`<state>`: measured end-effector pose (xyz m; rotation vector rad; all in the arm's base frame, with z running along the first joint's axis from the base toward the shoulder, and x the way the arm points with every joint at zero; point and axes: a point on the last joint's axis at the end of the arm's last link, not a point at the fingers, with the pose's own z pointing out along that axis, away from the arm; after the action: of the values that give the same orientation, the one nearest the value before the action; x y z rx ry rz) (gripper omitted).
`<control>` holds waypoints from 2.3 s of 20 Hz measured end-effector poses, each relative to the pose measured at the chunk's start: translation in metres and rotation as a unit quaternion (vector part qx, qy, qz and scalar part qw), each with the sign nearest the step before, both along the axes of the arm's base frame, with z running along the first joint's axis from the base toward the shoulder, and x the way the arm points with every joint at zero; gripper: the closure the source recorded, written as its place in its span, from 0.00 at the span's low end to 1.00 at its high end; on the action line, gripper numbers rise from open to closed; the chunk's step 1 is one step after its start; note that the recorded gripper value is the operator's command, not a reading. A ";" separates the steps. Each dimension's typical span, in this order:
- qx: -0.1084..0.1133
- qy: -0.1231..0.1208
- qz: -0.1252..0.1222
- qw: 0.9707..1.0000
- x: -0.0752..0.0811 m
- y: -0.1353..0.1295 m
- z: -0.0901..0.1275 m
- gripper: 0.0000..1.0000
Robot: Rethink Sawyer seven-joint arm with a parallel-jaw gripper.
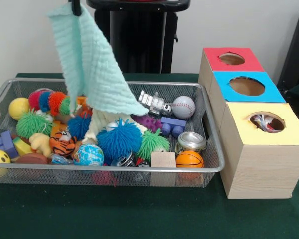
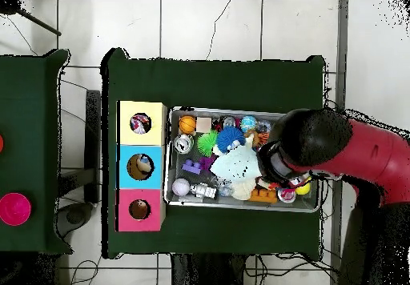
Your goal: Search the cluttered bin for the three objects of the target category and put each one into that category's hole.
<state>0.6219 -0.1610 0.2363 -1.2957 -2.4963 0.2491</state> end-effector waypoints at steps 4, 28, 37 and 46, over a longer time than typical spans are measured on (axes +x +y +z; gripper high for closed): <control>-0.011 -0.020 -0.004 1.000 -0.006 -0.021 -0.014 1.00; 0.008 -0.026 0.027 0.999 -0.031 0.002 -0.056 0.00; 0.012 -0.026 0.033 0.999 -0.031 0.007 -0.058 0.00; 0.020 -0.025 0.041 0.999 -0.037 0.020 -0.075 0.00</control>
<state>0.5850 -0.1413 0.1615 -1.1993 -2.5874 0.1865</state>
